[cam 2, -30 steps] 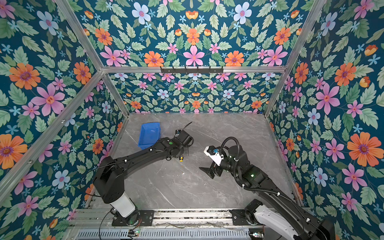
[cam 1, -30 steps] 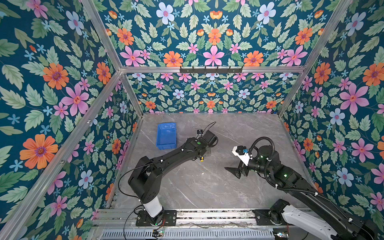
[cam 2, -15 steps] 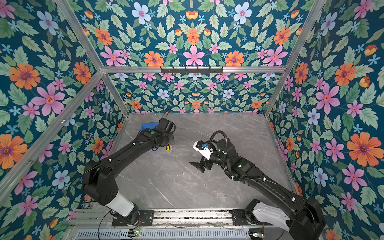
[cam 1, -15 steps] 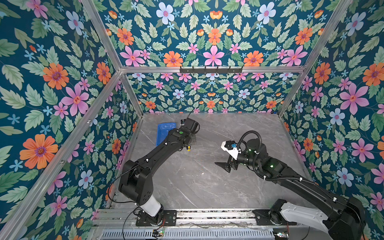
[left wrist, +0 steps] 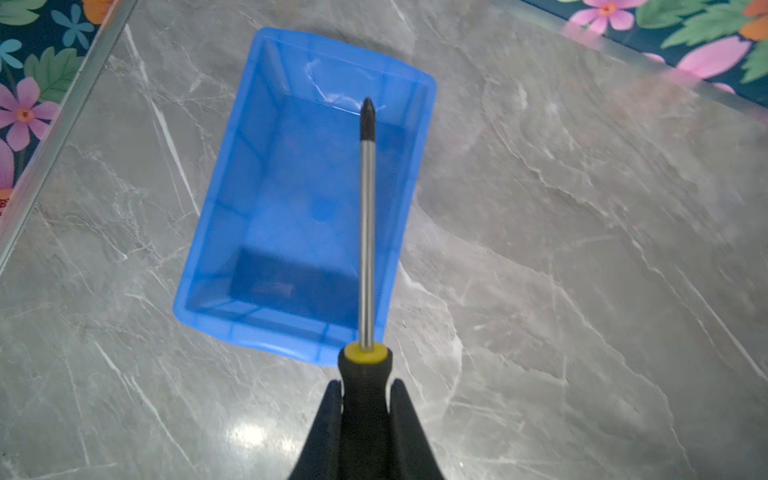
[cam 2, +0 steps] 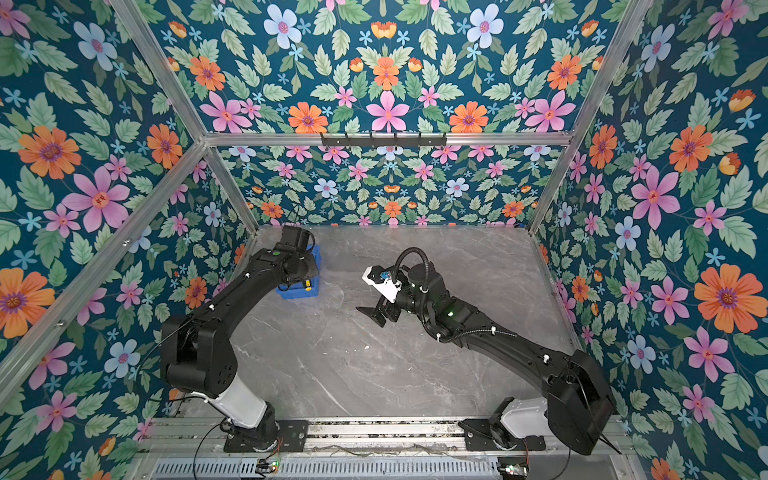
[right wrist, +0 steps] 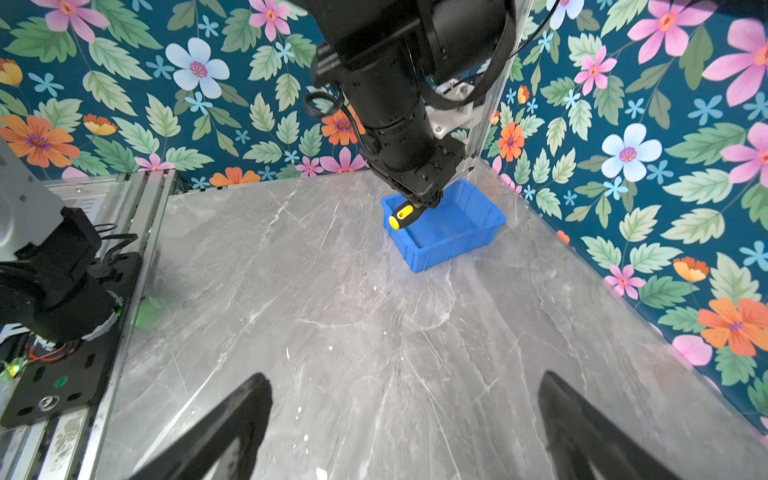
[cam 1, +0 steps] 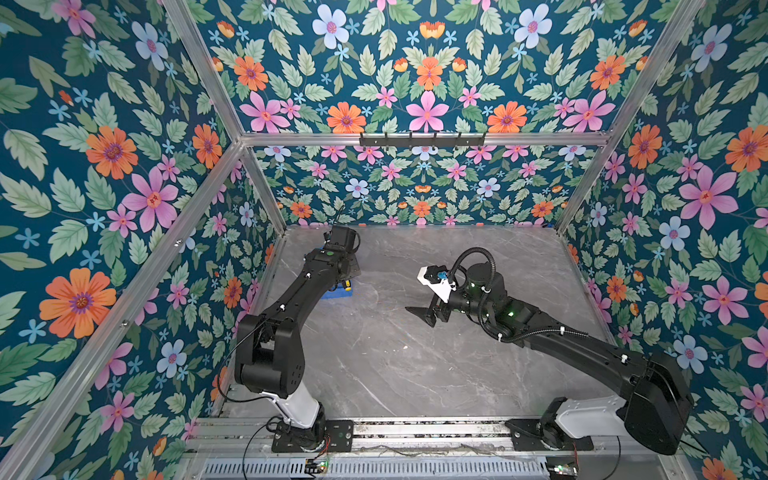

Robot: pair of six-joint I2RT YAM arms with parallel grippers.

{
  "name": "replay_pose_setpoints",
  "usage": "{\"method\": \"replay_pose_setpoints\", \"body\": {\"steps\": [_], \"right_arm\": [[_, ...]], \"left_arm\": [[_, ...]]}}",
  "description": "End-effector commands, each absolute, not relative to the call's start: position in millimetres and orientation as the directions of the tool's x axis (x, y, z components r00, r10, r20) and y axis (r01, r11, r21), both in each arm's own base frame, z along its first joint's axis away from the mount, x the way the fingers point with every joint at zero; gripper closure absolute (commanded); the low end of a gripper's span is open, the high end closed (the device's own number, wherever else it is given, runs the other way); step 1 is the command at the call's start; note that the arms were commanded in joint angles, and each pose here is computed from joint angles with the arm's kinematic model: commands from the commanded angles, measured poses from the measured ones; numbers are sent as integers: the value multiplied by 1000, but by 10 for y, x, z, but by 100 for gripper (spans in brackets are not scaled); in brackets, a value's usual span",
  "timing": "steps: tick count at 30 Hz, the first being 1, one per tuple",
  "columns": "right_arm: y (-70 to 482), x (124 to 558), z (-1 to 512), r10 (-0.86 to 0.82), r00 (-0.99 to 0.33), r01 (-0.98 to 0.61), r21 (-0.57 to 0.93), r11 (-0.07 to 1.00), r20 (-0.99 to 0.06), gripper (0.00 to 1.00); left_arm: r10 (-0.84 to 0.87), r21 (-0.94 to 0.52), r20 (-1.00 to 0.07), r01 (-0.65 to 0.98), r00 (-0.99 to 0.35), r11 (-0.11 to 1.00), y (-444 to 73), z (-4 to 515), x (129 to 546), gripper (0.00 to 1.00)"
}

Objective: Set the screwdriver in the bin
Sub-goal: 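Lift the screwdriver with the left gripper and carry it over the blue bin, then lower the screwdriver into the blue bin and open the left gripper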

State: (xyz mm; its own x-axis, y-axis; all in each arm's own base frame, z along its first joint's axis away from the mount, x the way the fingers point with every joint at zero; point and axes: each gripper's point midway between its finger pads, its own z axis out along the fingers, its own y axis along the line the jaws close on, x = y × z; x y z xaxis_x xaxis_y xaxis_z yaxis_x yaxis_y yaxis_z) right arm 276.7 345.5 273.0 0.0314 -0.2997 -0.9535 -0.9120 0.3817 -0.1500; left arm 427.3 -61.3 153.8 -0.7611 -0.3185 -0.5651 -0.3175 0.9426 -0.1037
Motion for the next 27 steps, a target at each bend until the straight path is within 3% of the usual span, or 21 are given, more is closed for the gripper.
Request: {"method": "replay_pose_setpoints", "body": {"steps": [1,11,20,22,27], "right_arm": [[3514,2830,2874,-266,76,-900,-181,397,-961,1],[3564,2855,2884,-270,73,-900,-180,398,-960,1],[3601,2880,2844,-273,73,-902,-180,392,-959,1],[3611,2890,2838,-275,73,-902,-180,391,-959,1],[3630,2855,2832,-273,71,-913,-173,370,-959,1]], "left_arm": [[-398,-162,-572,-377,-718,912,-477,1478,4493,100],[-496,-193,-500,-467,-710,863,-271,985,4896,100],[-540,-206,-443,-505,-716,838,-285,610,4997,100],[-540,-205,-439,-505,-718,838,-288,585,4994,92],[-540,-212,-468,-504,-700,837,-260,673,4979,58]]}}
